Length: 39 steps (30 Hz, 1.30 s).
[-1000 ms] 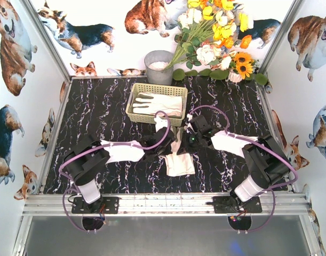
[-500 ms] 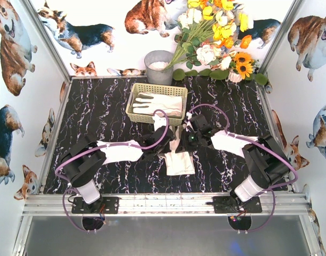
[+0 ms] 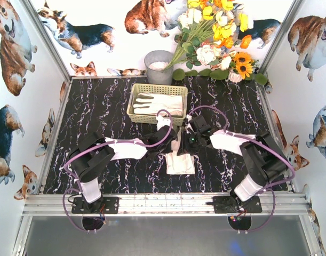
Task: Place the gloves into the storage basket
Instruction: Pair the glove with the glove.
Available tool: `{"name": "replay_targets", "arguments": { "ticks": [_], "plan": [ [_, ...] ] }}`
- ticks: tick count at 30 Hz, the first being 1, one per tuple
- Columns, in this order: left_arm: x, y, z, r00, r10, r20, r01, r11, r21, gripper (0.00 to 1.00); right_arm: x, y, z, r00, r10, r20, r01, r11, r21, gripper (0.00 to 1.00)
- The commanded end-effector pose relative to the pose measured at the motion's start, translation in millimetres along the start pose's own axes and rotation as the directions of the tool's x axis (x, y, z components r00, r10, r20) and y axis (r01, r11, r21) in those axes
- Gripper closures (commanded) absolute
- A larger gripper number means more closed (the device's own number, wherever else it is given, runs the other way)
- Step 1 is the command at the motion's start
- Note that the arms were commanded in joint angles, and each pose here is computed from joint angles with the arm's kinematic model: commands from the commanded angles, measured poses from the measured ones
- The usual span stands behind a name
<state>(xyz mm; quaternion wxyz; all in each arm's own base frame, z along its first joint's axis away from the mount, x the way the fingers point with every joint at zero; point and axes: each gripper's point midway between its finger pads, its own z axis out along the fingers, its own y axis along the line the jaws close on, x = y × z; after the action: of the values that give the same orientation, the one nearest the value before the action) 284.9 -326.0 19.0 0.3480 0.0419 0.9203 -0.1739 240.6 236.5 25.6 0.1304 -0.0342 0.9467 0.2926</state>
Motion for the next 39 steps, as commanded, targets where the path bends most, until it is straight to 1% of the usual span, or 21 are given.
{"name": "replay_targets", "arguments": {
  "ticks": [1, 4, 7, 11, 14, 15, 16, 20, 23, 27, 32, 34, 35, 39],
  "plan": [
    [20, 41, 5, 0.997, 0.045, -0.061, -0.052, 0.992, -0.116, 1.00, -11, 7, -28, 0.996, -0.073, 0.058, 0.071, 0.997, 0.033, 0.68],
    [20, 41, 4, 0.997, 0.044, -0.057, -0.051, 0.992, -0.115, 1.00, -17, 4, -43, 0.991, -0.092, 0.098, 0.086, 0.994, 0.070, 0.62],
    [19, 39, 5, 0.998, 0.041, -0.054, -0.047, 0.993, -0.107, 1.00, -23, 1, -51, 0.988, -0.082, 0.133, 0.072, 0.994, 0.079, 0.62],
    [17, 36, 5, 0.998, 0.039, -0.047, -0.043, 0.995, -0.095, 1.00, -19, -5, -46, 0.991, -0.069, 0.113, 0.059, 0.995, 0.086, 0.79],
    [11, 32, 2, 0.999, 0.039, -0.030, -0.041, 0.996, -0.082, 1.00, -13, -16, -38, 0.995, -0.059, 0.082, 0.049, 0.992, 0.116, 0.97],
    [6, 29, 0, 0.999, 0.036, -0.021, -0.037, 0.996, -0.076, 1.00, -11, -21, -36, 0.996, -0.052, 0.074, 0.042, 0.990, 0.138, 1.00],
    [3, 28, -2, 0.999, 0.035, -0.013, -0.036, 0.996, -0.076, 0.99, -10, -26, -35, 0.997, -0.042, 0.067, 0.031, 0.987, 0.160, 1.00],
    [-22, 21, -22, 0.999, 0.021, 0.049, -0.018, 0.998, -0.063, 0.80, -4, -30, -33, 0.998, -0.008, 0.063, -0.002, 0.986, 0.168, 1.00],
    [-41, 15, -40, 0.994, -0.005, 0.108, 0.008, 1.000, -0.029, 0.69, -1, -33, -30, 0.998, 0.015, 0.058, -0.025, 0.985, 0.173, 1.00],
    [-46, 12, -57, 0.991, -0.039, 0.129, 0.038, 0.999, 0.014, 0.60, 1, -35, -28, 0.997, 0.033, 0.064, -0.044, 0.983, 0.178, 1.00],
    [-25, 21, -61, 0.992, -0.091, 0.086, 0.090, 0.996, 0.020, 0.58, 0, -36, -27, 0.997, 0.037, 0.071, -0.050, 0.982, 0.182, 1.00],
    [-22, 17, -61, 0.990, -0.117, 0.075, 0.114, 0.992, 0.046, 0.58, 0, -36, -27, 0.997, 0.039, 0.071, -0.051, 0.982, 0.181, 1.00],
    [-6, 27, -59, 0.992, -0.119, 0.043, 0.118, 0.993, 0.023, 0.58, 0, -36, -27, 0.997, 0.039, 0.070, -0.051, 0.982, 0.180, 1.00],
    [10, 36, -56, 0.988, -0.156, 0.009, 0.156, 0.988, -0.005, 0.56, 0, -34, -27, 0.996, 0.042, 0.073, -0.054, 0.984, 0.169, 1.00]
  ]
}}
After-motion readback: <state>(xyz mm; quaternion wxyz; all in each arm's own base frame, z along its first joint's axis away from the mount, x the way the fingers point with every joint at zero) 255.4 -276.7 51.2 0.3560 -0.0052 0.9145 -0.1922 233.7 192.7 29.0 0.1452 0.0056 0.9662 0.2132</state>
